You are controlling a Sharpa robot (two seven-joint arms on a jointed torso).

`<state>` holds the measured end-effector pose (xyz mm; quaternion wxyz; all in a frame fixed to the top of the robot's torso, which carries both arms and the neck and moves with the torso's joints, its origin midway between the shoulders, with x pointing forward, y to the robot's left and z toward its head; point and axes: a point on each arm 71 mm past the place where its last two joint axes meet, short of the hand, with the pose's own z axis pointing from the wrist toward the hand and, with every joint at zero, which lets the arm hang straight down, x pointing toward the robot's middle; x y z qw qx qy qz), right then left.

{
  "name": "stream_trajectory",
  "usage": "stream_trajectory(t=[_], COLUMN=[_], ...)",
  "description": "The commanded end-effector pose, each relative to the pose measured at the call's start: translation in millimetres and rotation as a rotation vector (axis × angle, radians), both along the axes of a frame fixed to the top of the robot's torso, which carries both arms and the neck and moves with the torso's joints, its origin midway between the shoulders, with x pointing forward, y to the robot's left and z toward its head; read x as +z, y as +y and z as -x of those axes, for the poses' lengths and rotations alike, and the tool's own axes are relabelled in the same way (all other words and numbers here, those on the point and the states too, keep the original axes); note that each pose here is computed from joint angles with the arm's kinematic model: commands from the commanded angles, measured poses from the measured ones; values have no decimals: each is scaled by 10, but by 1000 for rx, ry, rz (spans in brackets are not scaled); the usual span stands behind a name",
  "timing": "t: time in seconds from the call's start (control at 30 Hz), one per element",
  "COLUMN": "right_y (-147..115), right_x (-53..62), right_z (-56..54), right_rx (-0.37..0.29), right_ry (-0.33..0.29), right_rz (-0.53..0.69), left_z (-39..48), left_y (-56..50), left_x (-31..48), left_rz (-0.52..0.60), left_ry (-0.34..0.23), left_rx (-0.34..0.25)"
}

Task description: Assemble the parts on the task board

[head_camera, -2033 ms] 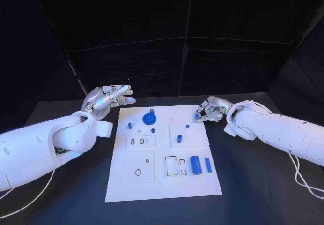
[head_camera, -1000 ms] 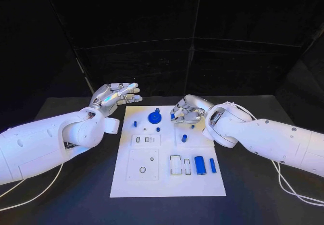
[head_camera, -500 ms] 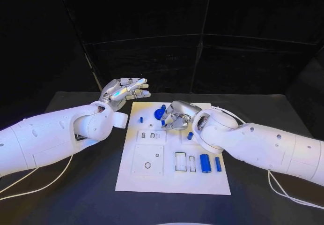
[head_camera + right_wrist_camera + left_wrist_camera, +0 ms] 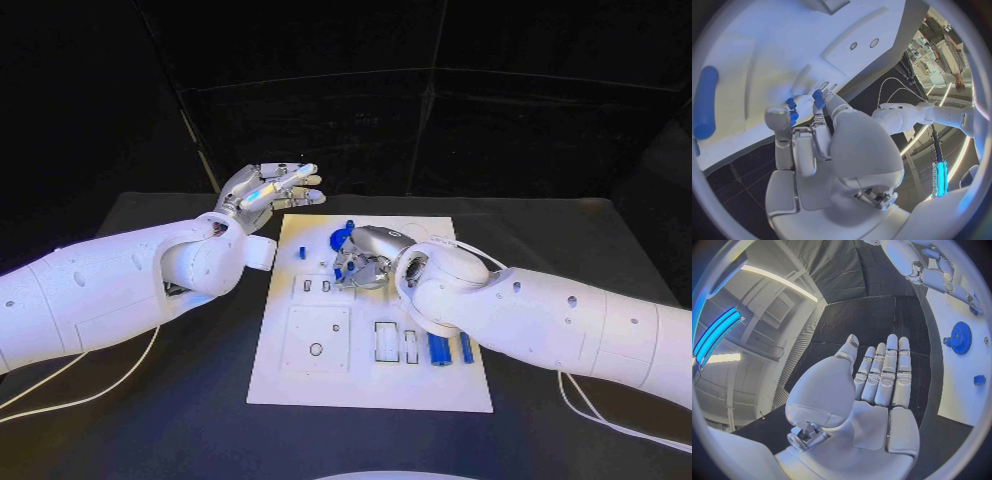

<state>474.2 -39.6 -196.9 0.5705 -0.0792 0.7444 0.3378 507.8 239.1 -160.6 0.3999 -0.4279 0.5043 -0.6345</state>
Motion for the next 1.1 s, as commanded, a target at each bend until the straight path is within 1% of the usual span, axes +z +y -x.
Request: stream_trajectory(t=[0.03,0.3,0.63,1.1], right_y=[25,60,75,42], right_x=[-1,-40,-116,-160], right_z=[5,16,33,23], right_rx=[8,18,25,24], right_ry=[-13,-3,17,33], right_rz=[23,30,41,72], left_z=[-4,-7,-7,-7], left_y=[-15,-20,-20,-9], left_x=[13,12,11,10], left_rz=[6,6,6,5], left_ry=[-4,-4,-3,-3], left_rx=[-12,-13,-14,-13])
